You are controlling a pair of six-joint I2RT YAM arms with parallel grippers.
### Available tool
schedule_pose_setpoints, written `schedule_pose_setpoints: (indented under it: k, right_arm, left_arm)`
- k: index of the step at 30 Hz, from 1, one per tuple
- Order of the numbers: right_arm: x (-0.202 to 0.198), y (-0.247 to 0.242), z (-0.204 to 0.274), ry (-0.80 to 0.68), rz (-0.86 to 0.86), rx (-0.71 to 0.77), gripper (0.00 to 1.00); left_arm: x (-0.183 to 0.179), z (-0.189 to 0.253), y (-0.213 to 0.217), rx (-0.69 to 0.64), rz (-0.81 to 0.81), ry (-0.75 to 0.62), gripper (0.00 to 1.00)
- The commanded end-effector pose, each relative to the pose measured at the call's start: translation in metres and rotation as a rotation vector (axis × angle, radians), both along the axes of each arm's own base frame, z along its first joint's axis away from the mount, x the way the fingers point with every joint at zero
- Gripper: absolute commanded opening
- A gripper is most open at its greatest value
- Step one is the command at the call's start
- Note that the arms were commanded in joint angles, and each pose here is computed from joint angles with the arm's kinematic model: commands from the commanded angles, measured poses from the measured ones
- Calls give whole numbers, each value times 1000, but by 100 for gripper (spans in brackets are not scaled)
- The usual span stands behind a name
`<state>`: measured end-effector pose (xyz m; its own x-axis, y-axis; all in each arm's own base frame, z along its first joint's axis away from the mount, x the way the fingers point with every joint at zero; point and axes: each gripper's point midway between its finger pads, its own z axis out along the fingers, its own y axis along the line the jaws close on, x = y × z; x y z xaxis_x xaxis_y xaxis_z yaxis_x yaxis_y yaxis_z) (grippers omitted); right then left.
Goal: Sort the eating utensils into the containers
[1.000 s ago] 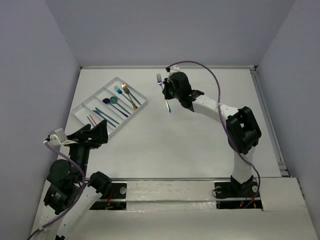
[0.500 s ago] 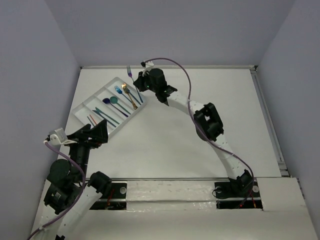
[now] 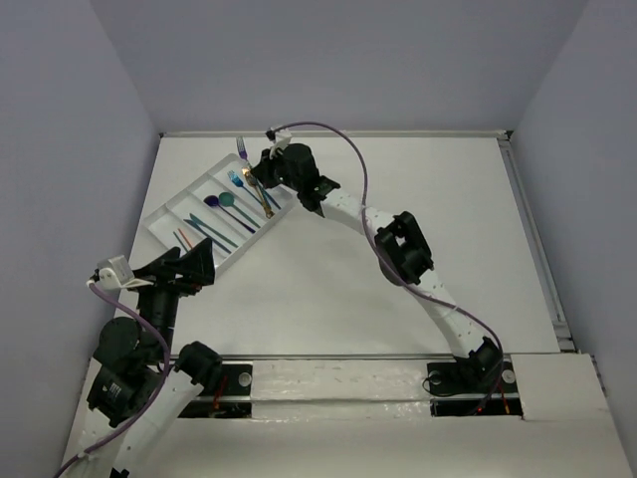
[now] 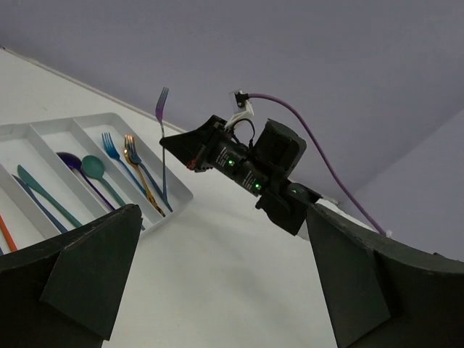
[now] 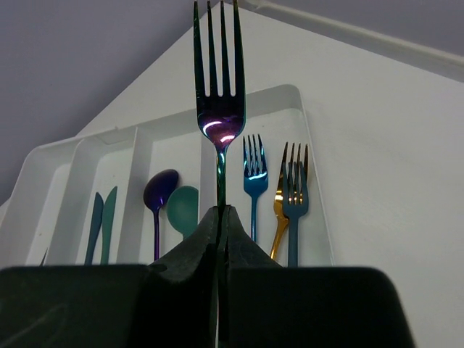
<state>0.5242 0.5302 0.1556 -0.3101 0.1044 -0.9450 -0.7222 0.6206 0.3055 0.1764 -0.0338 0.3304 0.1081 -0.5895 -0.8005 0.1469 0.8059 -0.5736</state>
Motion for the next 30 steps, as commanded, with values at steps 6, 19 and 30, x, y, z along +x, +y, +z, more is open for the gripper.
schedule_pose_setpoints:
  k: [6, 19, 30]
  right_arm:
    - [-17, 14, -11, -26, 1, -23, 12]
    - [-26, 8, 39, -76, 19, -9, 55]
    - [-67, -64, 109, -92, -116, 12, 100]
  left_arm:
    - [0, 7, 0, -7, 0, -28, 99]
    - [2, 6, -3, -1, -9, -22, 99]
    - [13, 0, -11, 53, -19, 10, 99]
